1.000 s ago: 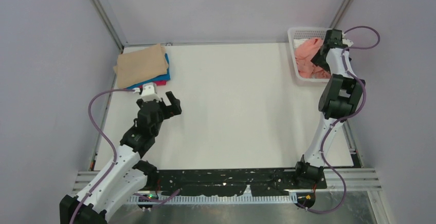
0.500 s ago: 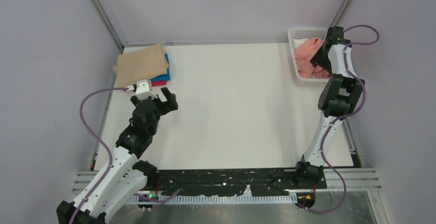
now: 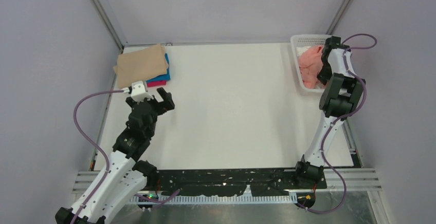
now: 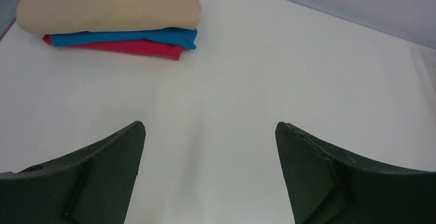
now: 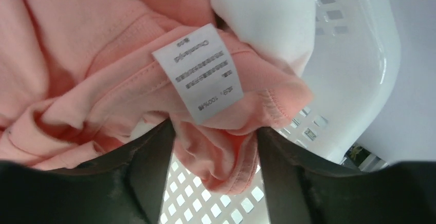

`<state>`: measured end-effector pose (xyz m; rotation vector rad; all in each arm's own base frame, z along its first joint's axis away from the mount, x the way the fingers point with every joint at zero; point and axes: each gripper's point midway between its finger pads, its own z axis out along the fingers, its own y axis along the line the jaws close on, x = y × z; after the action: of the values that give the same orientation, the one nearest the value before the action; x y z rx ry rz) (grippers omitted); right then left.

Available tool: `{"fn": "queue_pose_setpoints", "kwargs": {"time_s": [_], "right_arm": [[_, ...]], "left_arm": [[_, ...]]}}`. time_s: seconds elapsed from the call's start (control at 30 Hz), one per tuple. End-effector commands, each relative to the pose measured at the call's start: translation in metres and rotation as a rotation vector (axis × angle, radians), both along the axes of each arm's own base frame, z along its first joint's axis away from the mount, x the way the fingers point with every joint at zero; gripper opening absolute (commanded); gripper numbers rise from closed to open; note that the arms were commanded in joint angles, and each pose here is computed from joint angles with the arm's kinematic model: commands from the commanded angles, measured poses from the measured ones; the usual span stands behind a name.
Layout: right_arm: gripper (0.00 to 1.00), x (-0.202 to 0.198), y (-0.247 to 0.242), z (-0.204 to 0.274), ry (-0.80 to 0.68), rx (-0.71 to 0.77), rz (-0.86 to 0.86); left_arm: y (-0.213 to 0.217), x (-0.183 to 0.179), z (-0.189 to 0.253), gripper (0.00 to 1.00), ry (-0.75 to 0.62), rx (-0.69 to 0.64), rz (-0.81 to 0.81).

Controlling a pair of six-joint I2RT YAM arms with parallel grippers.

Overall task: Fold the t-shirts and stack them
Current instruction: Grab crumpled tshirt from bin with the right arm, then move the tshirt to the center of the board

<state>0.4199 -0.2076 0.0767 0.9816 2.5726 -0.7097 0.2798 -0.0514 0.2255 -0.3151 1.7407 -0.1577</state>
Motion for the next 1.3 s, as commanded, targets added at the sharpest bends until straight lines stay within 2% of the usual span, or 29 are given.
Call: {"fn": "queue_pose_setpoints", "kwargs": {"time_s": [0.0, 0.03, 0.1, 0.23, 0.33, 0.4, 0.53, 0.6, 0.63, 0.67, 0.7, 0.83, 0.97, 1.0, 1.03, 1.07, 1.13, 1.17, 1.27], "right_arm": [[0.56, -0.002, -0.017, 0.036, -0.02, -0.089, 0.014], [0.44, 0.004, -0.017, 0.038, -0.044, -0.089, 0.022], [0.29, 0.013, -0.013, 0.044, -0.088, -0.066, 0.059], [0.07, 0.031, -0.008, 0.063, -0.184, -0.043, 0.119], [0.06, 0.046, 0.0, 0.093, -0.301, -0.032, 0.164], [0.05, 0.06, 0.008, 0.131, -0.43, -0.044, 0.207], [0.05, 0.076, 0.038, 0.219, -0.755, -0.021, 0.318], [0.05, 0.068, 0.065, 0.284, -0.936, -0.034, 0.406], [0.06, 0.066, 0.073, 0.295, -0.972, -0.034, 0.431], [0.05, 0.061, 0.095, 0.331, -1.071, -0.039, 0.497], [0.05, 0.058, 0.109, 0.348, -1.118, -0.028, 0.544], [0.05, 0.022, 0.2, 0.45, -1.364, 0.008, 0.815], [0.06, -0.029, 0.303, 0.523, -1.564, 0.192, 1.13], [0.06, -0.044, 0.335, 0.528, -1.585, 0.306, 1.226], [0.05, -0.055, 0.349, 0.541, -1.626, 0.341, 1.282], [0.06, -0.069, 0.377, 0.542, -1.627, 0.443, 1.366], [0.05, -0.094, 0.408, 0.56, -1.662, 0.515, 1.468], [0.05, -0.097, 0.43, 0.555, -1.633, 0.572, 1.51], [0.06, -0.123, 0.459, 0.582, -1.695, 0.627, 1.59]], "left_arm": [[0.004, 0.005, 0.016, 1.0, -0.039, 0.003, 0.027], [0.004, 0.005, 0.017, 1.0, -0.038, 0.002, 0.028], [0.003, 0.005, 0.017, 1.0, -0.038, 0.001, 0.026], [0.004, 0.004, 0.02, 1.0, -0.046, -0.004, 0.025], [0.004, 0.003, 0.023, 1.0, -0.056, -0.01, 0.026], [0.004, 0.002, 0.024, 1.0, -0.06, -0.016, 0.021], [0.003, -0.001, 0.025, 1.0, -0.07, -0.031, 0.012], [0.0, -0.002, 0.025, 1.0, -0.074, -0.04, -0.003], [-0.001, -0.002, 0.025, 0.99, -0.079, -0.047, -0.009], [-0.002, -0.003, 0.024, 1.0, -0.078, -0.051, -0.015], [-0.004, -0.003, 0.023, 1.0, -0.076, -0.057, -0.023], [-0.008, -0.004, 0.016, 1.0, -0.053, -0.074, -0.037], [-0.013, -0.007, 0.007, 1.0, -0.019, -0.1, -0.058], [-0.014, -0.008, 0.005, 1.0, -0.011, -0.109, -0.059], [-0.013, -0.009, 0.002, 1.0, 0.001, -0.114, -0.055], [-0.012, -0.011, 0.0, 1.0, 0.013, -0.119, -0.047], [-0.01, -0.015, -0.003, 1.0, 0.03, -0.131, -0.038], [-0.01, -0.018, -0.003, 1.0, 0.034, -0.14, -0.036], [-0.008, -0.025, -0.005, 1.0, 0.04, -0.165, -0.034]]}}
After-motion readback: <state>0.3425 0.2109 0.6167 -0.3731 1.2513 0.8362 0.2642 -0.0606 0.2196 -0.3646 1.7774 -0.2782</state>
